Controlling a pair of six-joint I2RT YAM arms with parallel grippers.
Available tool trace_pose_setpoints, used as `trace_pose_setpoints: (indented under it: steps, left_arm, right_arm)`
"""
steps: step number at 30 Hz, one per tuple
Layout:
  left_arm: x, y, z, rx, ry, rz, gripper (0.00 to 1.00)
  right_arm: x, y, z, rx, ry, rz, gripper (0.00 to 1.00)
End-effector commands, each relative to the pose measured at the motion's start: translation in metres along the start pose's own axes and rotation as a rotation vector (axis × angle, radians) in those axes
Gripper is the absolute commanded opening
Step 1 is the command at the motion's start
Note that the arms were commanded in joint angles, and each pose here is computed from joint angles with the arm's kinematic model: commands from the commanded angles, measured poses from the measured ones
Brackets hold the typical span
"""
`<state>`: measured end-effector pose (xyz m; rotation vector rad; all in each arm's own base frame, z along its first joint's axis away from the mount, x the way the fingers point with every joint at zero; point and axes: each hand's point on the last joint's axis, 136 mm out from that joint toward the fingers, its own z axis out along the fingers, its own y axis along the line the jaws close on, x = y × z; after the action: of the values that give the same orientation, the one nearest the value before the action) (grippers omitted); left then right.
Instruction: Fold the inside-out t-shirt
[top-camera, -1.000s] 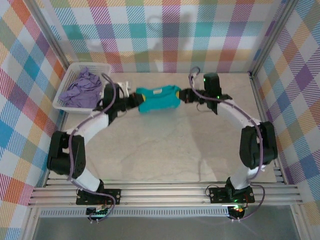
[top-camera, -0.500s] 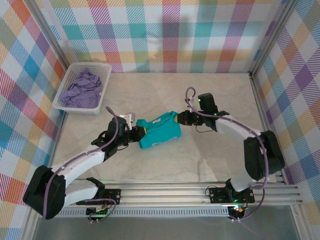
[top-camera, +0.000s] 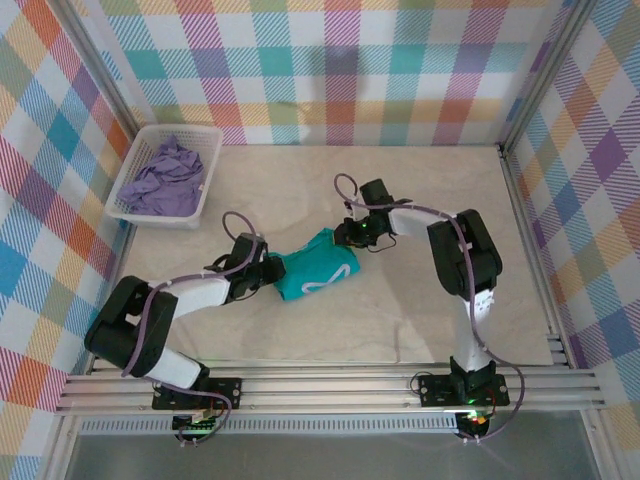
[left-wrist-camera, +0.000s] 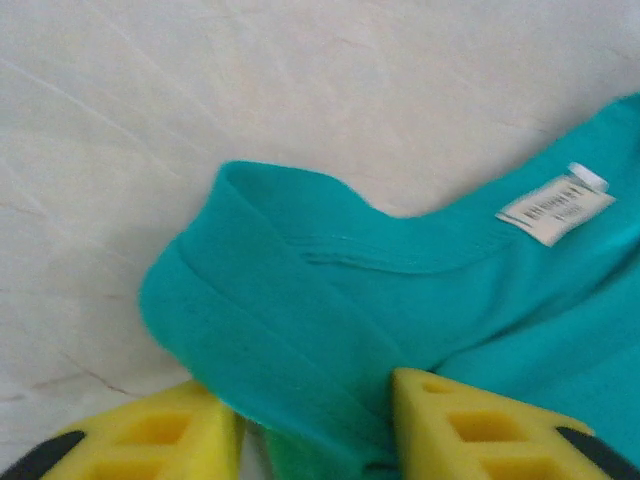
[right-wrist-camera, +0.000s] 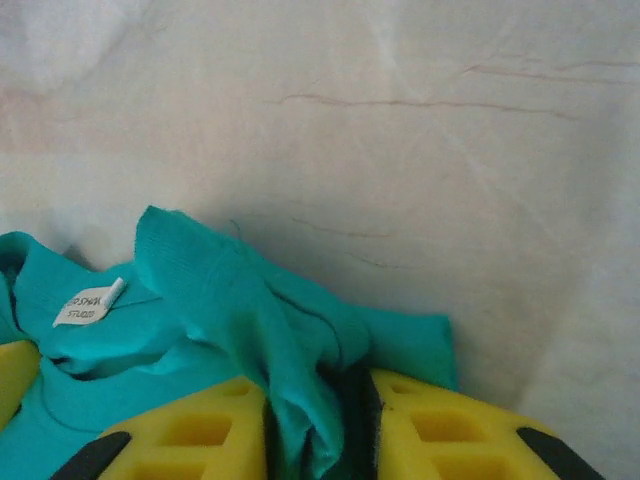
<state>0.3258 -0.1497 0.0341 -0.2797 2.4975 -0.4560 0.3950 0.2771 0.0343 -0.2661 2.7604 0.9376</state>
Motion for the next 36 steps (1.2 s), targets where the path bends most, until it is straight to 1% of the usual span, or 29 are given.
trace_pose_setpoints:
  steps: [1, 3, 5, 6, 7, 8, 9, 10, 11, 13, 14, 16, 21, 22, 24, 27, 30, 32, 35, 36]
  left_arm:
    - [-0.029, 0.011, -0.009, -0.115, -0.071, 0.071, 0.53]
    - [-0.034, 0.012, -0.022, -0.138, -0.075, 0.094, 0.61]
    - [-0.029, 0.017, -0.038, -0.159, -0.059, 0.093, 0.67]
    - [-0.027, 0.015, -0.046, -0.143, -0.06, 0.086, 0.69]
    - [-0.024, 0.01, -0.054, -0.105, -0.059, 0.079, 0.72]
    - [-0.021, -0.001, -0.062, -0.039, -0.059, 0.074, 0.76]
    - [-0.018, -0.014, -0.067, 0.038, -0.059, 0.072, 0.77]
    - [-0.015, -0.029, -0.072, 0.126, -0.059, 0.063, 0.77]
    - [-0.012, -0.046, -0.075, 0.221, -0.047, 0.052, 0.77]
    - [-0.007, -0.066, -0.073, 0.323, -0.001, 0.049, 0.77]
    - [-0.004, -0.07, -0.068, 0.334, 0.031, 0.053, 0.76]
    - [0.003, -0.067, -0.054, 0.307, 0.081, 0.045, 0.75]
    - [0.026, -0.043, -0.016, 0.22, 0.144, 0.027, 0.72]
    - [0.034, -0.037, -0.009, 0.207, 0.163, 0.021, 0.7]
    - [0.05, -0.025, 0.002, 0.18, 0.204, 0.012, 0.63]
    - [0.066, -0.016, 0.01, 0.172, 0.233, -0.01, 0.6]
    - [0.063, -0.018, 0.009, 0.181, 0.228, -0.013, 0.59]
    - [0.055, -0.022, 0.006, 0.18, 0.21, -0.003, 0.59]
    - [0.044, -0.021, -0.001, 0.141, 0.188, 0.015, 0.61]
    - [0.039, -0.02, -0.004, 0.125, 0.177, 0.024, 0.62]
  right_arm:
    - [-0.017, 0.0, -0.038, 0.107, -0.049, -0.072, 0.36]
    - [-0.01, 0.003, -0.054, 0.12, -0.054, -0.085, 0.4]
    - [0.006, 0.003, -0.066, 0.12, -0.05, -0.082, 0.44]
    - [0.013, 0.004, -0.069, 0.113, -0.049, -0.077, 0.46]
    - [0.019, 0.006, -0.07, 0.096, -0.049, -0.064, 0.48]
    - [0.024, 0.009, -0.07, 0.07, -0.043, -0.048, 0.5]
    - [0.027, 0.012, -0.069, 0.046, -0.039, -0.031, 0.52]
    - [0.028, 0.017, -0.065, 0.015, -0.035, -0.015, 0.6]
    - [0.029, 0.019, -0.06, -0.001, -0.026, -0.002, 0.64]
    - [0.029, 0.02, -0.049, -0.006, -0.001, 0.003, 0.67]
    - [0.029, 0.022, -0.045, -0.016, 0.012, 0.005, 0.68]
    - [0.03, 0.025, -0.034, -0.044, 0.034, 0.016, 0.7]
    - [0.042, 0.029, -0.007, -0.085, 0.101, 0.044, 0.71]
    - [0.046, 0.03, -0.002, -0.094, 0.118, 0.05, 0.71]
    - [0.054, 0.032, 0.005, -0.105, 0.142, 0.062, 0.7]
    - [0.063, 0.032, 0.011, -0.135, 0.16, 0.095, 0.66]
    - [0.065, 0.038, 0.013, -0.185, 0.165, 0.119, 0.59]
    - [0.063, 0.043, 0.014, -0.21, 0.159, 0.121, 0.49]
    - [0.053, 0.037, 0.009, -0.189, 0.127, 0.117, 0.27]
    - [0.048, 0.033, 0.004, -0.176, 0.109, 0.116, 0.22]
